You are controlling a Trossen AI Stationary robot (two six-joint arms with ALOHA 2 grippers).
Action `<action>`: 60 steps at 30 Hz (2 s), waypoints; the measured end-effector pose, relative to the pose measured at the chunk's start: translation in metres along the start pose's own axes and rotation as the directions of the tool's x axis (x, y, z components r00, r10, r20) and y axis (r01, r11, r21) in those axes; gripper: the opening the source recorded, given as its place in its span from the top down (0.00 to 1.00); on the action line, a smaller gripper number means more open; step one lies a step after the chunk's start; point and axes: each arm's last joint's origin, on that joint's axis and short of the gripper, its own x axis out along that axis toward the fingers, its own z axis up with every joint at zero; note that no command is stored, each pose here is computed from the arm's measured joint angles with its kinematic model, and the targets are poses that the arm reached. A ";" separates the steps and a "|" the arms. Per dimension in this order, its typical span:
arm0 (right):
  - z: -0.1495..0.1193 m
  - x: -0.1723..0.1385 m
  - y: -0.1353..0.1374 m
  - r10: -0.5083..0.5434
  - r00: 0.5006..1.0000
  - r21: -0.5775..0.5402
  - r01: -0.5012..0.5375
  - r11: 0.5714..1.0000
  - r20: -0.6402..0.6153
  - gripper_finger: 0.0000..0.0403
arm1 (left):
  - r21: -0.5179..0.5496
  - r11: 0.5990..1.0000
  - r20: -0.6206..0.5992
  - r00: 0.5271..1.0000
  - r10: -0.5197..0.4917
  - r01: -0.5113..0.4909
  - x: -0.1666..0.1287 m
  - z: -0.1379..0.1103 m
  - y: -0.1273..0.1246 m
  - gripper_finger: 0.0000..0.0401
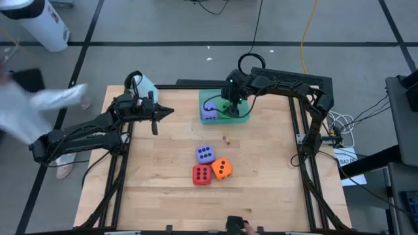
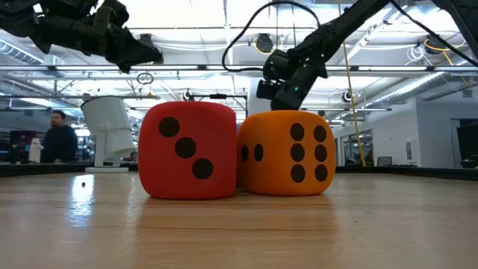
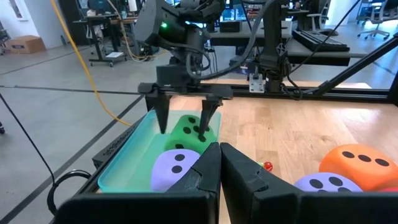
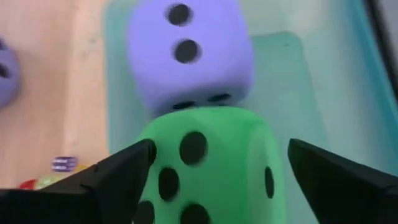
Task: Pick & Place Dice
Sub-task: Put the large green dice into the green container
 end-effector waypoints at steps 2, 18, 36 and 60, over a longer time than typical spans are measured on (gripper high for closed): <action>0.000 0.000 -0.001 -0.027 1.000 -0.001 0.026 1.000 -0.005 0.03 | 0.001 1.000 0.000 1.000 0.000 0.000 0.000 0.000 0.000 0.96; 0.022 -0.027 -0.001 -0.225 0.966 -0.082 0.236 0.968 0.126 0.02 | 0.002 1.000 0.000 1.000 0.000 0.000 0.000 0.000 0.000 0.96; 0.006 -0.033 0.000 -0.071 0.997 -0.208 0.077 0.975 0.038 0.02 | 0.016 1.000 -0.001 1.000 0.000 0.000 0.000 0.000 0.000 0.96; -0.018 -0.011 -0.024 -0.016 0.999 -0.172 0.008 0.985 -0.049 0.01 | 0.068 0.998 -0.009 1.000 -0.001 0.002 0.000 -0.001 0.000 0.96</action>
